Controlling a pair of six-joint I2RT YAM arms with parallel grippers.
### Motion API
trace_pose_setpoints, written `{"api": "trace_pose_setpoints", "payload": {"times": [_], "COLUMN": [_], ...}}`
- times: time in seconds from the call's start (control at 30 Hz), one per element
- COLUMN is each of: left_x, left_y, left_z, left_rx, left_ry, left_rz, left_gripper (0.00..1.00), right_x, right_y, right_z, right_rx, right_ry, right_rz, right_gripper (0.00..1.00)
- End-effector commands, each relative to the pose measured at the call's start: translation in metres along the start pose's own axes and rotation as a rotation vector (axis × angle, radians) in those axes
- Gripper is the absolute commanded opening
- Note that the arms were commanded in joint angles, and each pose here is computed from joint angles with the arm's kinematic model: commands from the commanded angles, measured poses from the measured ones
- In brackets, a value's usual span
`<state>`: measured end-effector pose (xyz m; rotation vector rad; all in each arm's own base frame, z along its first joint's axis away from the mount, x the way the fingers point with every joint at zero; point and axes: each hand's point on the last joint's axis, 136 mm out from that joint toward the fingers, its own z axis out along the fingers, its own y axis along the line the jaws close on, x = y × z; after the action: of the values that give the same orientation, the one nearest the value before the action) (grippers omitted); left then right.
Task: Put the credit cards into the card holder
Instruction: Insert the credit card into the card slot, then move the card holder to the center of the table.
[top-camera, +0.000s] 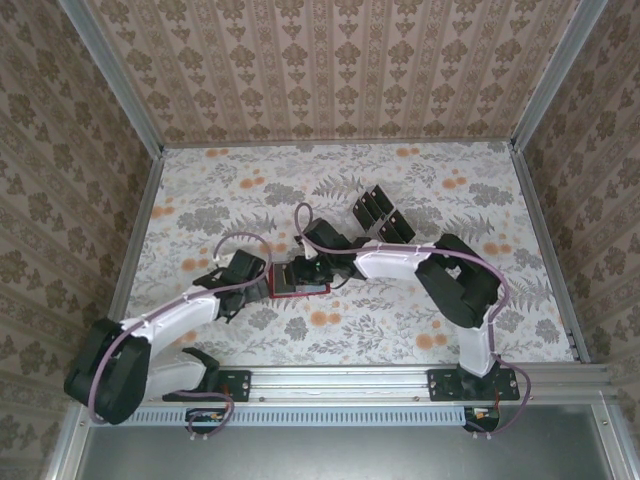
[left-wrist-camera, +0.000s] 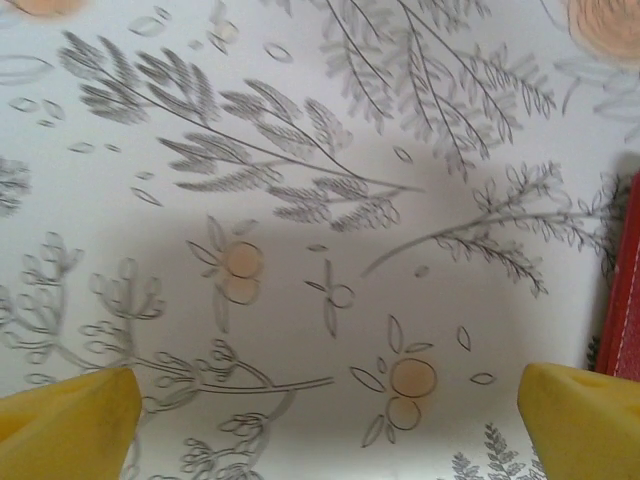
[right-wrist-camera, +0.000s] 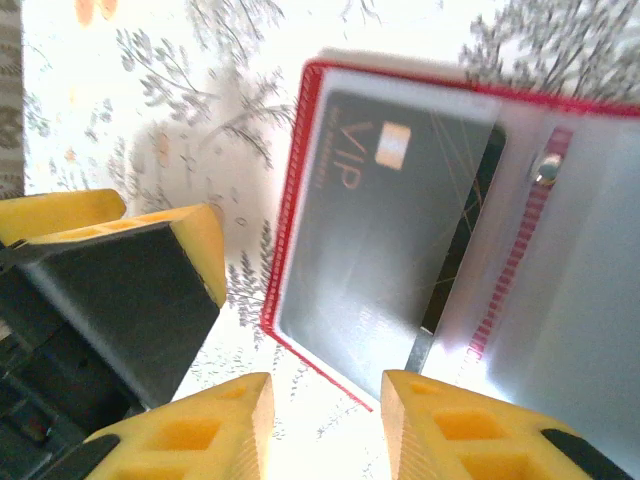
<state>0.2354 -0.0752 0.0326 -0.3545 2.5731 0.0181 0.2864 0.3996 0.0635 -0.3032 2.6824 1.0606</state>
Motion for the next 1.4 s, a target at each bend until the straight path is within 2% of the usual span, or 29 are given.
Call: {"api": "trace_pose_setpoints", "payload": {"times": [0.0,0.17,0.47,0.8,1.07,1.2,1.37], "left_x": [-0.012,-0.023,-0.028,-0.025,-0.026,-0.026,-0.025], "left_y": [0.006,0.003,-0.012,-0.023,-0.036,-0.041,-0.044], "left_z": [-0.013,-0.021,-0.022,-0.018,-0.018,-0.019,-0.018], "left_rx": [-0.001,0.025,0.067,0.084,0.108,0.114,0.118], "left_ry": [-0.019,-0.041,-0.034,-0.02,-0.021,-0.021,-0.02], "left_rz": [0.004,-0.008,-0.006,0.014,0.034,0.04,0.046], "left_gripper": [1.0,1.0,1.0,1.0,1.0,1.0,1.0], "right_x": [-0.014,-0.016,-0.016,-0.02,-0.024,-0.027,-0.03], "right_y": [0.005,-0.008,-0.034,-0.068,-0.079,-0.08,-0.082], "right_z": [-0.022,-0.018,0.003,-0.023,-0.034,-0.039,-0.047], "right_rx": [0.052,0.153,0.256,0.457,0.489,0.488,0.51], "right_ry": [-0.042,-0.02,0.018,-0.01,-0.023,-0.039,-0.053], "right_rz": [-0.068,-0.125,-0.15,-0.203,-0.193,-0.193,-0.198], "right_gripper": [0.39,0.43,0.42,0.4,0.4,0.45,0.46]}}
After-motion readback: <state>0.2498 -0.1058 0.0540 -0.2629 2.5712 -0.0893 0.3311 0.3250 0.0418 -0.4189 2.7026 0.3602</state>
